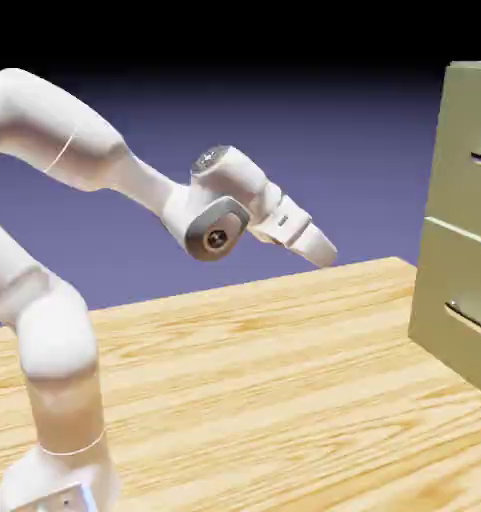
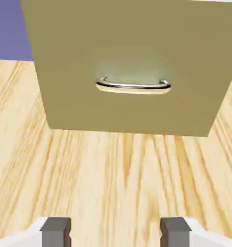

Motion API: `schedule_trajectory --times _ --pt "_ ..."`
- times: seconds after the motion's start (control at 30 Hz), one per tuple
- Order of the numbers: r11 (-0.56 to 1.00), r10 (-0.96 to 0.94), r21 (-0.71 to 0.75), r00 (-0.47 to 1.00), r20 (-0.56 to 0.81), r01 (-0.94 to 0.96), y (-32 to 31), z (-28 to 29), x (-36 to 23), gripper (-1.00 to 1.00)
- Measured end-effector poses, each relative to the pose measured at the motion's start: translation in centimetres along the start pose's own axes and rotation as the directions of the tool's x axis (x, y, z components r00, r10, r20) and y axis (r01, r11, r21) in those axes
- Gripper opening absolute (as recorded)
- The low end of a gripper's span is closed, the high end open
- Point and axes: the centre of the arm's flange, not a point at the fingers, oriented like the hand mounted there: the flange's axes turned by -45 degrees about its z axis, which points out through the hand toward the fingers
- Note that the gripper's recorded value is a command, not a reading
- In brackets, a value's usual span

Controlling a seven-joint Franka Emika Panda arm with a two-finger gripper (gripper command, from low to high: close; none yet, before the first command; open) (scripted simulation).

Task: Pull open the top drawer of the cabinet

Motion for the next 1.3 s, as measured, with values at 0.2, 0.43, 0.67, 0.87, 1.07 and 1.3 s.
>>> schedule_trajectory --times 0.2,0.43,0.67,0.87,1.07,1.3 --pt "0.995 -0.047 -0.092 0.992 -0.121 0.036 3.6 -4.6 5.4 0.00" --pt "0.973 -0.149 -0.206 0.960 -0.236 0.100 5.8 -10.4 10.5 0.00" --pt "0.926 -0.294 -0.325 0.904 -0.310 0.190 5.7 -15.3 14.6 0.00" --pt "0.858 -0.442 -0.429 0.833 -0.333 0.284 4.0 -17.7 17.8 0.00" --pt "0.759 -0.595 -0.523 0.738 -0.317 0.387 1.6 -18.1 20.7 0.00" --pt "0.610 -0.757 -0.609 0.601 -0.257 0.507 -1.3 -15.3 23.9 0.00"
